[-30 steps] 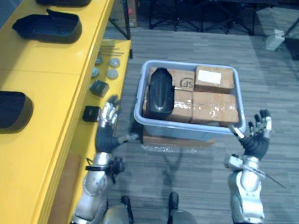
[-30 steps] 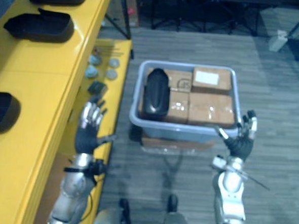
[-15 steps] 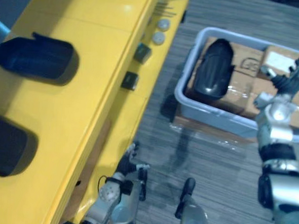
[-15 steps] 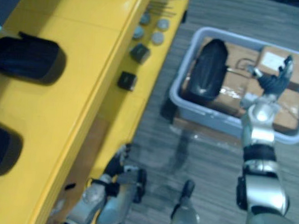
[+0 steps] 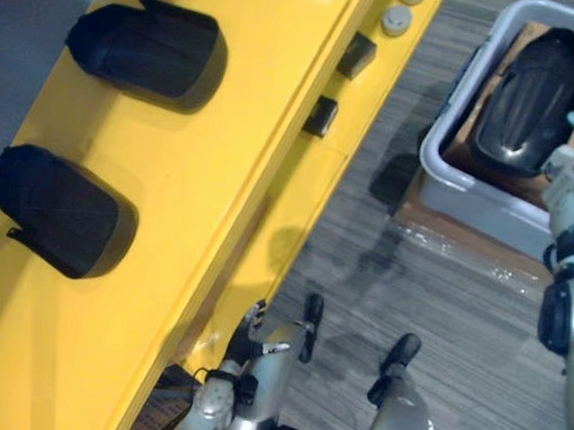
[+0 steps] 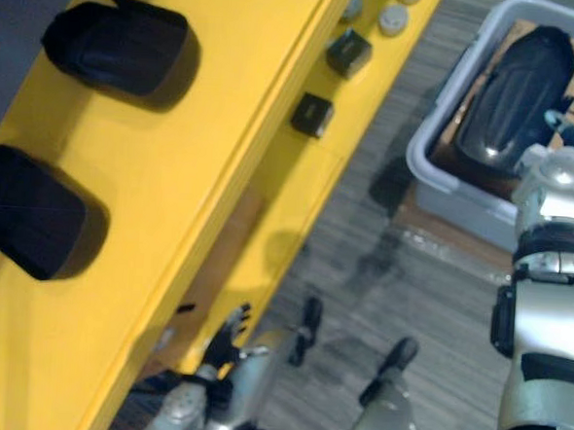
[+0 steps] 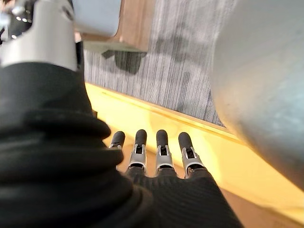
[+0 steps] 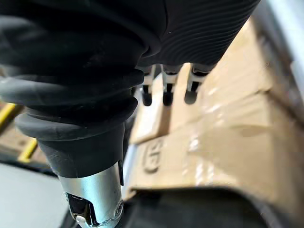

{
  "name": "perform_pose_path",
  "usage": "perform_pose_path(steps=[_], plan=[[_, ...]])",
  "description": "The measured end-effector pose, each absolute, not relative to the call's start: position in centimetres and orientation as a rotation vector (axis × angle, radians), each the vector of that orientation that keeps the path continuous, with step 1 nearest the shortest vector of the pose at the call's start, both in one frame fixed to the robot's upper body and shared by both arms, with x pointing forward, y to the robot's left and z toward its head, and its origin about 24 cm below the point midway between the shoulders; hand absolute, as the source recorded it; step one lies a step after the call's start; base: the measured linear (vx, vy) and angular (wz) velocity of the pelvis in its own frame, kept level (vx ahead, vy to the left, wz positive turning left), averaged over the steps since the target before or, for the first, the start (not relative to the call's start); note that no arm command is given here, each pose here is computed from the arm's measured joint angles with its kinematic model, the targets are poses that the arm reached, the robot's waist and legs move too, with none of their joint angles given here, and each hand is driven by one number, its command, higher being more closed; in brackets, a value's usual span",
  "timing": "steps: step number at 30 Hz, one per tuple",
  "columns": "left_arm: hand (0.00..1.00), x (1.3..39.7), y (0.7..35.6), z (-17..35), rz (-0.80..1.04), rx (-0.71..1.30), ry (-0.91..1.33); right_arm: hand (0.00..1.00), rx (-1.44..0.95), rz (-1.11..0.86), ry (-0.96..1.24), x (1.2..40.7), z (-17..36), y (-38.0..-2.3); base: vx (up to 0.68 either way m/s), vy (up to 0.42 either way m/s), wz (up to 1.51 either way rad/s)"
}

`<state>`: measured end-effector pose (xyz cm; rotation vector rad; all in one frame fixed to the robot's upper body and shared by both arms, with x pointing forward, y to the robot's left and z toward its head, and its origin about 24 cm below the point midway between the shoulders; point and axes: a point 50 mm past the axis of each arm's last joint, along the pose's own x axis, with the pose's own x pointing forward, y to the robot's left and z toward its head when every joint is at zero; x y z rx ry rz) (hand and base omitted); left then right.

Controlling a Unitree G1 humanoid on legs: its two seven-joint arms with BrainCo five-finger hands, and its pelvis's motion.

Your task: Walk over and take plastic housings, then place them on the shelf

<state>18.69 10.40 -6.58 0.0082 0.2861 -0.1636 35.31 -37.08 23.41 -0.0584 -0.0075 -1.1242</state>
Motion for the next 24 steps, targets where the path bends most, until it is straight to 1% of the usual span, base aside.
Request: perform_pose_path(steps=[8,15,18,19,22,24], plan=[[0.00,18.0,8.2,-7.0,-0.193,-0.026,0.312,0.00,-0.075,-1.263,0.031,33.7,23.8,-39.0,0.00,0.003,0.01],[0.00,17.6,7.2,-7.5,-0.181,-0.094,0.355,0.00,-0.131,-1.256,0.151,32.7,22.7,-40.5,0.00,0.001,0.00],[0.00,17.4,6.5,-7.6,-0.180,-0.131,0.374,0.00,-0.219,-1.237,0.150,32.0,23.5,-41.4,0.02,0.009,0.05],[0.00,17.3,6.3,-7.6,-0.191,-0.131,0.376,0.00,-0.303,-1.238,0.146,31.8,23.8,-41.7,0.03,0.000,0.04],[0.00,17.4,6.2,-7.6,-0.196,-0.133,0.374,0.00,-0.355,-1.243,0.141,31.4,24.4,-42.2,0.01,0.000,0.04],[0.00,17.4,6.1,-7.5,-0.206,-0.134,0.368,0.00,-0.410,-1.279,0.121,30.7,25.3,-42.8,0.00,0.009,0.10]])
